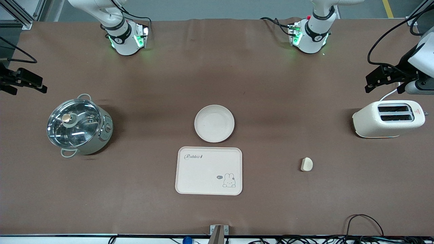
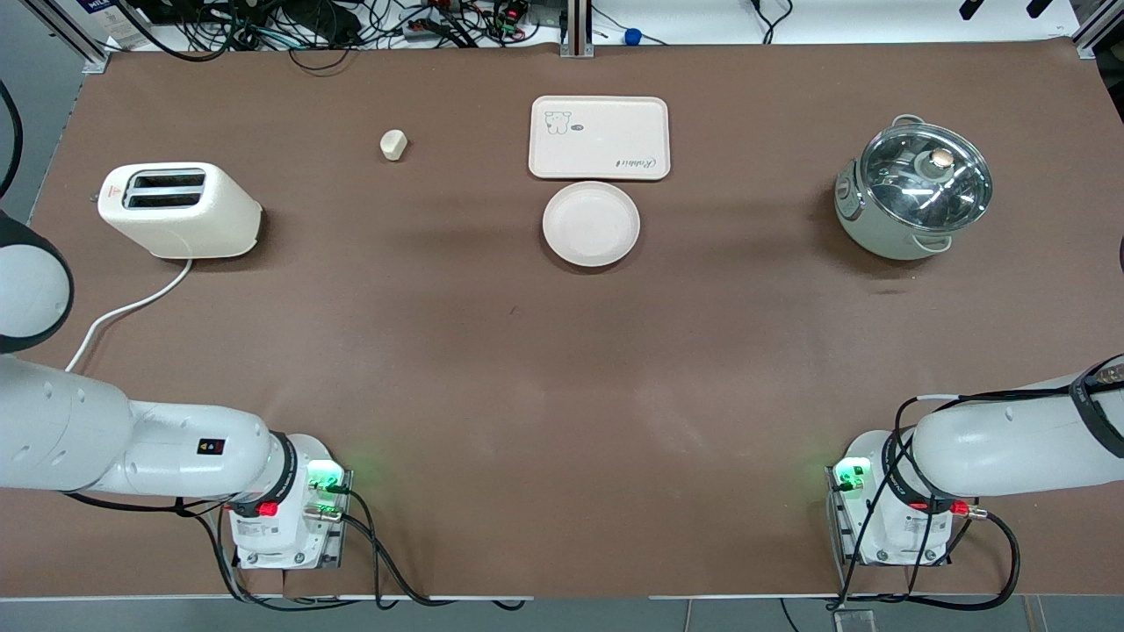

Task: Place bun in plate and plate on tray
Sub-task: 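Reach the left gripper down to the white bun, then grasp the bun with the left gripper while the right gripper reaches the pot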

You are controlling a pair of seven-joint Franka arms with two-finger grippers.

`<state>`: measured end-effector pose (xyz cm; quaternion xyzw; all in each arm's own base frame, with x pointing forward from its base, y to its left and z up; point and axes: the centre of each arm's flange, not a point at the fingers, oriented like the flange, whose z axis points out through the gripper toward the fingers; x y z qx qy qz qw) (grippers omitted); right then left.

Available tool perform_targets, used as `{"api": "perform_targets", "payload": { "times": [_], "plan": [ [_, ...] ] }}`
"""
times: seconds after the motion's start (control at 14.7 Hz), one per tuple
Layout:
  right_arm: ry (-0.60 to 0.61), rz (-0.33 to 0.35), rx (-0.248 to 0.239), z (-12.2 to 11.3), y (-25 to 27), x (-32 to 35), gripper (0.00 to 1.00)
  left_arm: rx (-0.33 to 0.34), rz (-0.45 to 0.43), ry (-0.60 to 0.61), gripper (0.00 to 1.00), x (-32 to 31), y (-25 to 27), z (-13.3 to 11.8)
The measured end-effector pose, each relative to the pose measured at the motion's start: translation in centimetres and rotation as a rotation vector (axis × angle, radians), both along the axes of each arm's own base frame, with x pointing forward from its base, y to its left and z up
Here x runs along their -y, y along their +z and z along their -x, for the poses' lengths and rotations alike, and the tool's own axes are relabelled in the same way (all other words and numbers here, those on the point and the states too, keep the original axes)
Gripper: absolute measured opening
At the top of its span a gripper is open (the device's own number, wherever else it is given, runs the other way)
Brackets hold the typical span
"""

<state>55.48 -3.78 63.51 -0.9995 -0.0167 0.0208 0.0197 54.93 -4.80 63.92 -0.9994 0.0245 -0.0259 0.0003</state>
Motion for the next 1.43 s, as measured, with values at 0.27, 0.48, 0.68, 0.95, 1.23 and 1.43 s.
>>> {"api": "perform_targets", "payload": {
  "times": [0.27,0.48,0.68,0.95,1.23,1.43],
  "plan": [
    [0.002,0.000,0.001,0.1,0.1,-0.1,1.00,0.001,-0.038,-0.023,1.00,0.5,0.0,0.0],
    [0.007,0.000,0.003,0.1,0.2,-0.4,1.00,-0.073,-0.047,-0.032,1.00,1.4,-3.5,-0.8],
    [0.024,0.000,0.013,-0.1,0.2,-1.4,1.00,-0.178,-0.048,-0.055,1.00,2.8,-16.0,-5.9],
    [0.038,0.001,0.026,-0.2,0.5,-2.1,1.00,-0.145,-0.021,-0.107,1.00,5.3,-34.3,-11.6],
    [0.036,0.001,0.028,-0.2,0.5,-2.0,1.00,-0.089,-0.008,-0.247,1.00,5.8,-39.5,-13.1],
    [0.036,0.001,0.028,-0.2,0.5,-2.0,1.00,-0.050,-0.003,-0.247,0.99,4.1,-41.0,-13.4]
  ]
}}
